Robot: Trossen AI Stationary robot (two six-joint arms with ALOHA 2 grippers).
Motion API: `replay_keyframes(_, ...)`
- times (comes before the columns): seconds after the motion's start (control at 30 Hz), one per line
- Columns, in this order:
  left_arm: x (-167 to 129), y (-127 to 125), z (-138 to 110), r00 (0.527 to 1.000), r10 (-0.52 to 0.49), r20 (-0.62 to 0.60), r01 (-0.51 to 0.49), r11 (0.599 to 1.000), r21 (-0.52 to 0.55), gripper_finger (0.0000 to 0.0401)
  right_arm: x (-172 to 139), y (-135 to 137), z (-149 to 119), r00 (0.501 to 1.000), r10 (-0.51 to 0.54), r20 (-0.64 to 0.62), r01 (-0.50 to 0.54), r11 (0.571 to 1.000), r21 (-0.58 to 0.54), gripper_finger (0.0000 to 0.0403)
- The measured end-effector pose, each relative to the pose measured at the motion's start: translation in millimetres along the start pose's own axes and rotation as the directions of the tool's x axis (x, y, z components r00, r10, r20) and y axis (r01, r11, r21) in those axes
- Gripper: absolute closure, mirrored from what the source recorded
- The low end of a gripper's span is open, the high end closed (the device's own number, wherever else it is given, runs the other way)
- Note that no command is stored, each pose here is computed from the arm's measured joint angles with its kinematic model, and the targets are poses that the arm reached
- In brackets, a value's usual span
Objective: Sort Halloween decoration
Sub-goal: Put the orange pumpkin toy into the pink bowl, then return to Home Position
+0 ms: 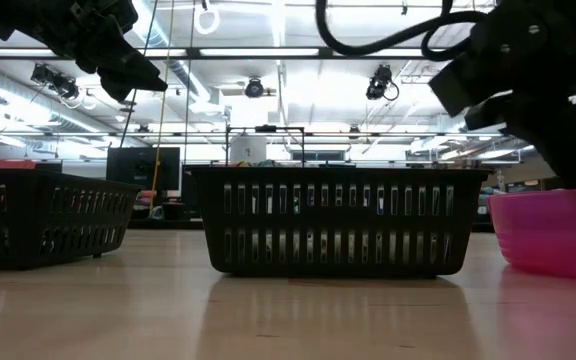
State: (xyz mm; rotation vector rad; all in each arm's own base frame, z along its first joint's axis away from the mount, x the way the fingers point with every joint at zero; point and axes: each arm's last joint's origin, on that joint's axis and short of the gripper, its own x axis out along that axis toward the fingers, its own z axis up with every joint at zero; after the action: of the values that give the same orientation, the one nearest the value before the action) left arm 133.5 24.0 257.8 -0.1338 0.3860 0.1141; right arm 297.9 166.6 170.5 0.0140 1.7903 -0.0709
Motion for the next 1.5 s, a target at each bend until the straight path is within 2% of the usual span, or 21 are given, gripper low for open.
replay_keyframes(0.2,0,0,0,1.000,0.000,0.000,0.000,1.000,0.000,0.0285,6,-1,4,0.999,0.020,0.035,-0.021,1.000,0.003,0.0279)
replay_keyframes(0.43,0,0,0,1.000,0.000,0.000,0.000,1.000,0.000,0.0285,14,-6,2,1.000,0.013,0.005,-0.013,0.999,0.029,0.0277)
replay_keyframes(0.67,0,0,0,1.000,0.000,0.000,0.000,1.000,-0.006,0.0285,10,-14,5,0.998,0.054,-0.036,-0.050,0.994,0.098,0.0243)
replay_keyframes(0.8,0,0,0,1.000,0.000,0.003,0.000,1.000,-0.006,0.0285,-1,-17,4,0.997,0.040,-0.070,-0.034,0.996,0.082,0.0229)
replay_keyframes(0.9,0,0,3,1.000,-0.002,0.030,0.002,1.000,-0.003,0.0285,-15,-19,2,1.000,0.003,-0.021,-0.002,0.998,0.056,0.0229)
replay_keyframes(1.03,0,0,5,0.999,-0.004,0.052,0.003,1.000,0.023,0.0285,-39,-26,-6,0.986,-0.067,0.149,0.062,0.997,0.041,0.0237)
replay_keyframes(1.13,0,0,5,0.999,-0.004,0.053,0.003,1.000,0.023,0.0285,-58,-34,-16,0.938,-0.099,0.332,0.086,0.995,0.054,0.0243)
replay_keyframes(1.23,0,0,5,0.999,-0.004,0.053,0.003,1.000,0.025,0.0285,-73,-46,-27,0.847,-0.108,0.520,0.077,0.994,0.082,0.0248)
replay_keyframes(1.3,0,0,6,0.998,-0.004,0.060,0.003,1.000,0.026,0.0285,-79,-55,-35,0.762,-0.127,0.635,0.079,0.992,0.103,0.0250)
replay_keyframes(1.37,0,-1,8,0.996,-0.006,0.084,0.004,1.000,0.028,0.0285,-82,-64,-40,0.656,-0.145,0.741,0.076,0.989,0.126,0.0250)
replay_keyframes(1.5,-1,-1,16,0.986,-0.014,0.164,0.008,0.999,0.037,0.0285,-85,-84,-50,0.446,-0.151,0.882,0.063,0.988,0.138,0.0249)
